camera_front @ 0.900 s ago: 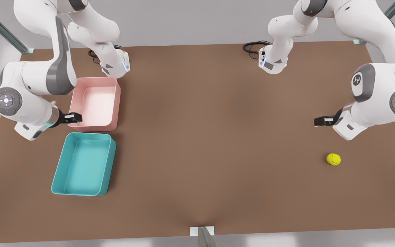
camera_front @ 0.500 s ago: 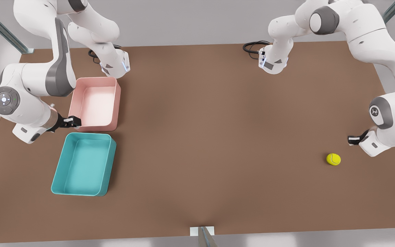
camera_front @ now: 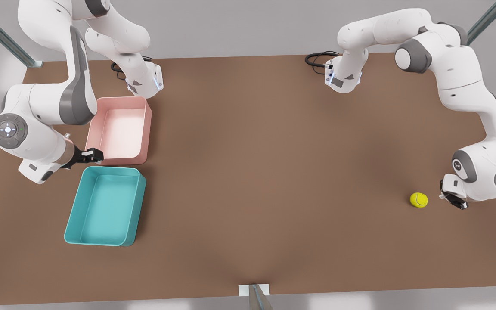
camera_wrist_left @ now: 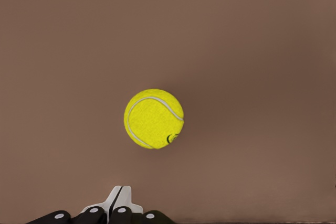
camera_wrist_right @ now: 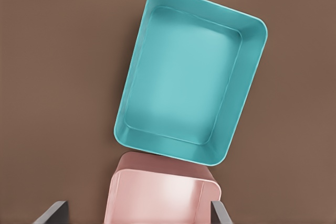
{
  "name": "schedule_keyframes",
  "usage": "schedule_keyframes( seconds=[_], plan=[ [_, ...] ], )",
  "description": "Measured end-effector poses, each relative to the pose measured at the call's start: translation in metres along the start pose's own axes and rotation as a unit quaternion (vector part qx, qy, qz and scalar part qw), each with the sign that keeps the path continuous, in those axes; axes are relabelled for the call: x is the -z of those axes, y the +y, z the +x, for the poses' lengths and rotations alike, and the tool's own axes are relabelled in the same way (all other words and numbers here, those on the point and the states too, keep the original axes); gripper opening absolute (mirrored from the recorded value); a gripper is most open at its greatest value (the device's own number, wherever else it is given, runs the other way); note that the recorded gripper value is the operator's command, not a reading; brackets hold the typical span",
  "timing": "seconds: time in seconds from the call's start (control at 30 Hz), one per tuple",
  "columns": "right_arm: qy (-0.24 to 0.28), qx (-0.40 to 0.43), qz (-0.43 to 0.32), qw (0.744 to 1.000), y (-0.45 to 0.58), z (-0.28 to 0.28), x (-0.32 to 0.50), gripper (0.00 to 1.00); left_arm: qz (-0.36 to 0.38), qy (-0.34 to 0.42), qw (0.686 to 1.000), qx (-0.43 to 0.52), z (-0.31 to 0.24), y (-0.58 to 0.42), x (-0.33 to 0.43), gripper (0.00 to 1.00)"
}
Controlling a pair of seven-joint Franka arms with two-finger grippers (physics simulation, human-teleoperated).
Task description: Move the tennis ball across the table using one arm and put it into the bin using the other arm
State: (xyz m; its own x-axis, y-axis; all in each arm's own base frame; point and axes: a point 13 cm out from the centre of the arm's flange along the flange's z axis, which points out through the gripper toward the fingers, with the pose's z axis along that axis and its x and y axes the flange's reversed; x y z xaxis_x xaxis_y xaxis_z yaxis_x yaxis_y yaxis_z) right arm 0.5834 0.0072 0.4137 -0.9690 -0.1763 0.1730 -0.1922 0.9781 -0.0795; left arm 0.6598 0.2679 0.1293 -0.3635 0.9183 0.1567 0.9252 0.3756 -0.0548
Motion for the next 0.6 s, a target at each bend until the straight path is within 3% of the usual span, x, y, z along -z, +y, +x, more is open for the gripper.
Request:
schedule_keyframes(
  seconds=[0.3, 0.6],
  plan=[
    [0.000, 0.004, 0.000, 1.000, 0.001, -0.001, 0.000, 1.00, 0.014, 0.038, 0.990, -0.139, 0.023, -0.006, -0.039, 0.21],
    [0.001, 0.006, 0.000, 1.000, 0.000, 0.000, -0.001, 1.00, 0.001, 0.032, 0.985, -0.169, 0.017, -0.006, -0.073, 0.21]
  ],
)
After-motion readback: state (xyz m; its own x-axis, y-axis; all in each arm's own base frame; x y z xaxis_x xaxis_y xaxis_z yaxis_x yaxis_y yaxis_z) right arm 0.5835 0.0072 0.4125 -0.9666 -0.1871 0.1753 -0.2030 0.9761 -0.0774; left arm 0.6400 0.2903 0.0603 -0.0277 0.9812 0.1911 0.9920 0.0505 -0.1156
